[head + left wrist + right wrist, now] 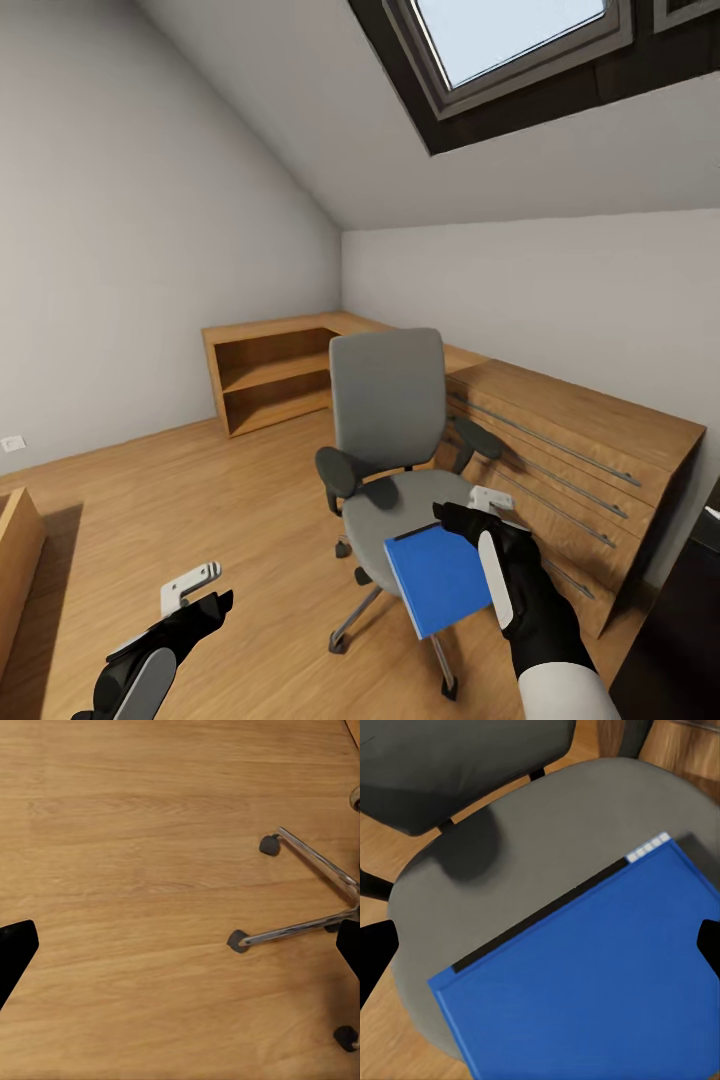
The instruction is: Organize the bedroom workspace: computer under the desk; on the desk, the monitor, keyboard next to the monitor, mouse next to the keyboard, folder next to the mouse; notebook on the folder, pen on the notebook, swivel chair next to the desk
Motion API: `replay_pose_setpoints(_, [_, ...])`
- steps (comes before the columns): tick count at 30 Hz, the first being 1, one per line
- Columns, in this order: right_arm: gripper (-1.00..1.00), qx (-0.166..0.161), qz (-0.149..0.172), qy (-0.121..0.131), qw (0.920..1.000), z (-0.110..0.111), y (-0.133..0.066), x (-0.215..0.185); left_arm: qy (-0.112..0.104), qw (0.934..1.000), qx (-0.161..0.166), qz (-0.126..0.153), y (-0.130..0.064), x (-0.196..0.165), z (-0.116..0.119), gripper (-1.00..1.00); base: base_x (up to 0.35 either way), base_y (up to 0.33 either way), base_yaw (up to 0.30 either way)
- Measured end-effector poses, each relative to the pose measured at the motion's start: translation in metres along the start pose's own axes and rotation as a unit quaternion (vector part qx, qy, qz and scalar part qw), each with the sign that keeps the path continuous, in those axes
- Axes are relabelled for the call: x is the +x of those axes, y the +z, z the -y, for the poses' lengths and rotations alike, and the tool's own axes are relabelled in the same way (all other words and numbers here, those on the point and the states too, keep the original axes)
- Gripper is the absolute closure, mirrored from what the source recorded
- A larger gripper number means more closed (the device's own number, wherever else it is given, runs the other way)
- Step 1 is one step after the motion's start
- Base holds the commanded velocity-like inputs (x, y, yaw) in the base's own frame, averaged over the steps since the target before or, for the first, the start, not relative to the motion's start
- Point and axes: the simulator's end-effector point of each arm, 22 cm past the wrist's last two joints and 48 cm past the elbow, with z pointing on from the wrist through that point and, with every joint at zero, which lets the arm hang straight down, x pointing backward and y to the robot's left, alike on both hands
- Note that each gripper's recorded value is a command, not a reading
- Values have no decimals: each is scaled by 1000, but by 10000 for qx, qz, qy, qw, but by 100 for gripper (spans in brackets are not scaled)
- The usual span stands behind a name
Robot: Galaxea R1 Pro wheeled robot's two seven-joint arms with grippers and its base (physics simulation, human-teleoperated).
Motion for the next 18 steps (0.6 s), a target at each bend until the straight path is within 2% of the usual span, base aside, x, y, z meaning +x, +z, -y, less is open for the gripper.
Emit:
replay_pose_setpoints(12, [-100,-20,-25,53,10000,0,0,0,-19,9999,22,118,-4,-9,2,-100,0,0,0])
replay_pose_setpoints(18, [-100,-233,160,398,9988,-1,-8,-3,-29,9999,41,158,-1,-6,2,-100,0,0,0])
